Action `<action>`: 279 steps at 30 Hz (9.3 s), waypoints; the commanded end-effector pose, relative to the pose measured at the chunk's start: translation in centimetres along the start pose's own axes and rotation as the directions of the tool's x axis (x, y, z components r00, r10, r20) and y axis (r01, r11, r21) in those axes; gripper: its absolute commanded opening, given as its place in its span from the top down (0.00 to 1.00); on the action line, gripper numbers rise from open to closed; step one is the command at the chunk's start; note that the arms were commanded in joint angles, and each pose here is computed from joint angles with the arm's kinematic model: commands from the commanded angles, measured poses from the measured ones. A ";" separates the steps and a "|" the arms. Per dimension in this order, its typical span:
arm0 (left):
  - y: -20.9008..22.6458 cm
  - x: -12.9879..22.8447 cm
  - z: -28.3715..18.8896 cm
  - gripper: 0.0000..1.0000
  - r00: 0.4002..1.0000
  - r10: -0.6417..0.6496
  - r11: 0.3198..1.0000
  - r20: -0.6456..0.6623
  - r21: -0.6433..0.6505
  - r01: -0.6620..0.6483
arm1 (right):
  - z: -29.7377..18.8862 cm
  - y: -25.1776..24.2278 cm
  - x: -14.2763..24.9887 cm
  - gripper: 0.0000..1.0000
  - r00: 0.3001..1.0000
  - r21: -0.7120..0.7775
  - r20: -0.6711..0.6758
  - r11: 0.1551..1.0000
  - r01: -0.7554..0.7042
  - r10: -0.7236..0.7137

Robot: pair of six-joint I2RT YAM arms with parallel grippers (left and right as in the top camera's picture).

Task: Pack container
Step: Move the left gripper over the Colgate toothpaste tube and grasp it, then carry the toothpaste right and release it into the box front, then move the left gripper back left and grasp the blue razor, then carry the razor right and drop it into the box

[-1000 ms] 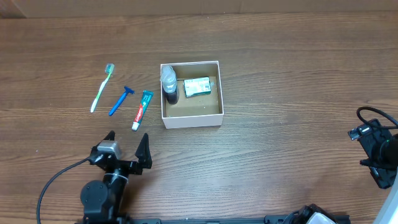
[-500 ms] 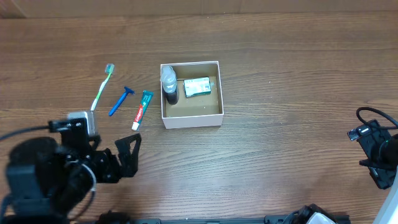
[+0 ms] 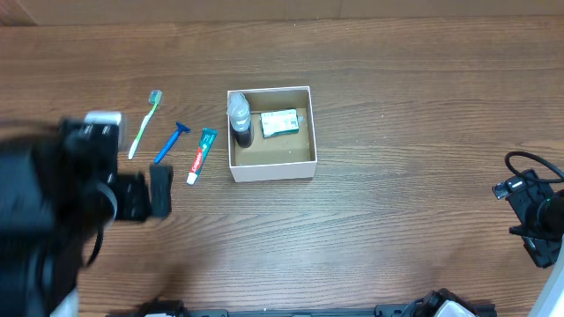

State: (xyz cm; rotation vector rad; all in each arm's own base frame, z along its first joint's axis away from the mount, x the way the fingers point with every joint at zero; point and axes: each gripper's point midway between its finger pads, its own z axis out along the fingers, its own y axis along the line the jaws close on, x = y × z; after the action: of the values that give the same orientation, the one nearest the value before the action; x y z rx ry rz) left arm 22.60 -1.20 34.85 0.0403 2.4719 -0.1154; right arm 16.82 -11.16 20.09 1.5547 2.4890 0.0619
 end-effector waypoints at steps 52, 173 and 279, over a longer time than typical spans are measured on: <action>3.1 7.3 34.9 0.20 0.934 0.110 0.992 -0.339 0.103 -0.079 | -0.2 0.0 -0.2 0.00 1.000 -0.004 0.013 1.000 -0.003 0.003; 3.4 -6.5 20.6 0.59 0.947 0.039 0.999 -0.320 0.003 -0.040 | -0.2 0.0 -0.2 0.00 1.000 -0.004 0.013 1.000 -0.003 0.003; -17.8 -7.5 15.2 0.84 0.722 0.691 0.557 0.019 0.622 -0.550 | -0.2 0.0 -0.2 0.00 1.000 -0.004 0.013 1.000 -0.003 0.003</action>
State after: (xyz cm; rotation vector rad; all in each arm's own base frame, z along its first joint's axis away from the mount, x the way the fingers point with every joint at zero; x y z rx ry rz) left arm 38.21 -18.13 29.74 1.0435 2.4586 -0.6500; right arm 16.82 -11.17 20.08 1.5557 2.4893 0.0614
